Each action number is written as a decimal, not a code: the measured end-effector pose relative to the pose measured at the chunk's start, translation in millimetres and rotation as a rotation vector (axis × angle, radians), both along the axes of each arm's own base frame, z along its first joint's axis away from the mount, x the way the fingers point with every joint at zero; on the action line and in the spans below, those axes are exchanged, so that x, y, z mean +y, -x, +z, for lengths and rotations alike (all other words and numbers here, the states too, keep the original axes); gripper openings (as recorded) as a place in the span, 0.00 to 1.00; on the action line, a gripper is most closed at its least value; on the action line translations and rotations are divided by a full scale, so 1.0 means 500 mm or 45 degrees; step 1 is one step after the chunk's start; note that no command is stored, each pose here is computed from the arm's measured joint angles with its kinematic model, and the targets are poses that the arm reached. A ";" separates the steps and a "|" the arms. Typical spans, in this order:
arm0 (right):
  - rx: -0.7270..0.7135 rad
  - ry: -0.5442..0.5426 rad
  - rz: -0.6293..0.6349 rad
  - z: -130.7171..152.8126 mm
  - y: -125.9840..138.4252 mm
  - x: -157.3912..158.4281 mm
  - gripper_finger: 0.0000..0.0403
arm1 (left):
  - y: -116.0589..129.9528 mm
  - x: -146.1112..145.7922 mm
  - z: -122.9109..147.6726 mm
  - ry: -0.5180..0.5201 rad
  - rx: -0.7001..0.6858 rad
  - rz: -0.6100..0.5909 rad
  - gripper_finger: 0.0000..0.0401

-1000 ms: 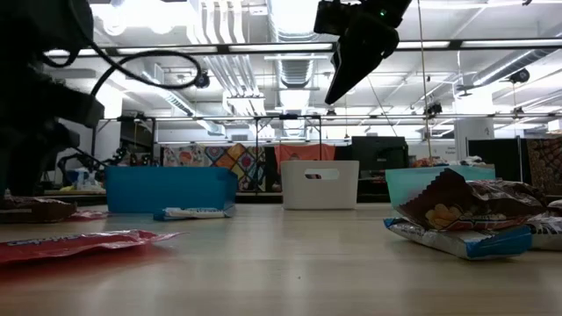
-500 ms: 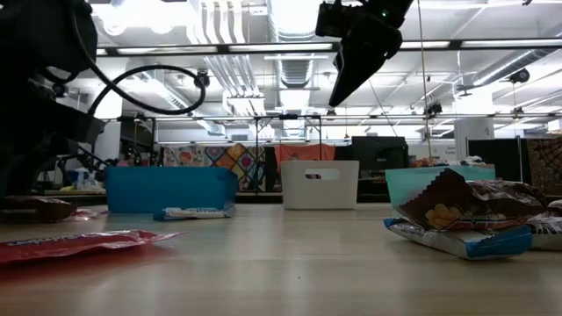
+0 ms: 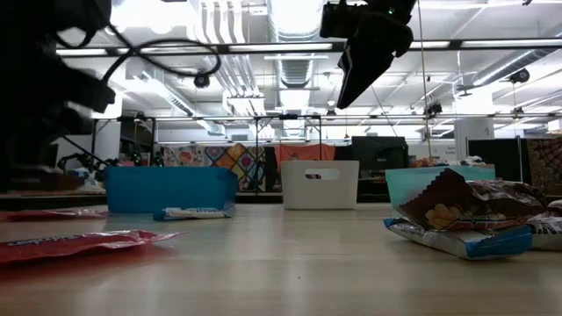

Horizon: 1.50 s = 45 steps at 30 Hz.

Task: Sort candy
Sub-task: Put the brown chocolate into the blue bin

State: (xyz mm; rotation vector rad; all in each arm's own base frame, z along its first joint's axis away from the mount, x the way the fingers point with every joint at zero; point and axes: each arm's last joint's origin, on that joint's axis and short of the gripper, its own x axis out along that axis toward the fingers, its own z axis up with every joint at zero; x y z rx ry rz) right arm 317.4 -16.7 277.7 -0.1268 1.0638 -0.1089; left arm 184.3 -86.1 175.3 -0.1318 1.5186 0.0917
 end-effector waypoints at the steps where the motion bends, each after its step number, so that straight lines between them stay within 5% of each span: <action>1: 0.012 -0.004 -0.003 -0.001 0.002 0.001 0.30 | -0.005 -0.002 0.009 0.006 -0.013 -0.030 0.19; 11: 0.136 -0.056 -0.050 -0.010 0.020 0.029 0.29 | -0.044 0.015 0.091 -0.153 -0.158 -0.214 0.19; 20: 0.222 -0.087 -0.074 -0.014 0.036 0.061 0.29 | -0.060 0.125 0.117 -0.292 -0.191 -0.212 0.19; 30: 0.296 -0.108 -0.086 -0.016 0.052 0.099 0.29 | -0.069 0.305 0.119 -0.392 -0.228 -0.206 0.19; 34: 0.316 -0.118 -0.101 -0.017 0.058 0.114 0.29 | -0.064 0.367 0.108 -0.337 -0.273 -0.175 0.19; 45: 0.267 -0.161 -0.122 0.003 0.079 0.150 0.29 | -0.081 0.433 0.030 -0.248 -0.115 -0.191 0.19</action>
